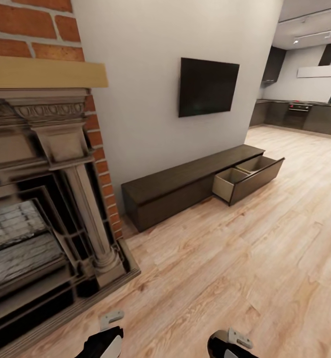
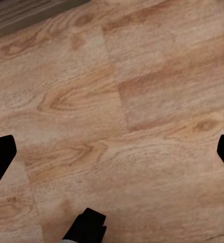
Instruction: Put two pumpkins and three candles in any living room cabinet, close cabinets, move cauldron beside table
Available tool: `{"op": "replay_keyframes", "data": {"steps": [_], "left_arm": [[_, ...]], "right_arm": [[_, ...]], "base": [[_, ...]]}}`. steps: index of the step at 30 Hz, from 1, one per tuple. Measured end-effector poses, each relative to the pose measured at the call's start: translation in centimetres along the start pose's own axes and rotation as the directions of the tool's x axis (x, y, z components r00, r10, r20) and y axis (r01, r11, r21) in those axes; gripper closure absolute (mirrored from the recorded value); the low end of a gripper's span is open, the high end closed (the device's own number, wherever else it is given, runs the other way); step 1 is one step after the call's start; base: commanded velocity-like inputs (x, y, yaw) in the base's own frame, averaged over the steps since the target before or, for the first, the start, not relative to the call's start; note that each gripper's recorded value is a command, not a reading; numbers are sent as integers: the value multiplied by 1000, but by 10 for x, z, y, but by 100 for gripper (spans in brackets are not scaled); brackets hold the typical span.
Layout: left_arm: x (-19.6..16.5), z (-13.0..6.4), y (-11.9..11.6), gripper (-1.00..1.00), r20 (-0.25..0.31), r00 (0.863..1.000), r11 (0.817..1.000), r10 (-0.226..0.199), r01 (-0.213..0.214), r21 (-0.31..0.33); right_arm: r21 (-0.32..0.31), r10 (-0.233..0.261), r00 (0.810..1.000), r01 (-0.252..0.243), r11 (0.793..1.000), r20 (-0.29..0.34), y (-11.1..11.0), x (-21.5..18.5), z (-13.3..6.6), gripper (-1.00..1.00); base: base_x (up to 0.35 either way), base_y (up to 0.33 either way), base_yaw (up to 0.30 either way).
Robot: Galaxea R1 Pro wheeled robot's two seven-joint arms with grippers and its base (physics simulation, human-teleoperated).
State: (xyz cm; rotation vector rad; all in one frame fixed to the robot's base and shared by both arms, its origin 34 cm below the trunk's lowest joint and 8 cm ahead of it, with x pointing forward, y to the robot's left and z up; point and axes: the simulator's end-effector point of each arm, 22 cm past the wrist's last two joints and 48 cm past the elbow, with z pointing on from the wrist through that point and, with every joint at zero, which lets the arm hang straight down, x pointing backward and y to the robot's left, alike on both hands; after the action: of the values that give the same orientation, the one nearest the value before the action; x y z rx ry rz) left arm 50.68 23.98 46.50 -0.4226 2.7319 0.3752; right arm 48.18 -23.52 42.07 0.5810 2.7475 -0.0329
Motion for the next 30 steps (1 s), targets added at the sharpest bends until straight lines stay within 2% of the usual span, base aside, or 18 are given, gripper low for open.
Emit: {"op": "replay_keyframes", "data": {"steps": [9,14,30], "left_arm": [[0,0,0,-100,0,1000,1000,0,0,0],[0,0,0,-100,0,1000,1000,0,0,0],[0,0,0,-100,0,1000,1000,0,0,0]], "right_arm": [[1,2,1000,-2,1000,-4,0,1,0,100],[1,1,1000,-1,1000,-4,0,1,0,100],[3,3,1000,-2,1000,-4,-1,1,0,100]], "base": [[270,0,0],[129,0,-42],[6,0,-258]]}}
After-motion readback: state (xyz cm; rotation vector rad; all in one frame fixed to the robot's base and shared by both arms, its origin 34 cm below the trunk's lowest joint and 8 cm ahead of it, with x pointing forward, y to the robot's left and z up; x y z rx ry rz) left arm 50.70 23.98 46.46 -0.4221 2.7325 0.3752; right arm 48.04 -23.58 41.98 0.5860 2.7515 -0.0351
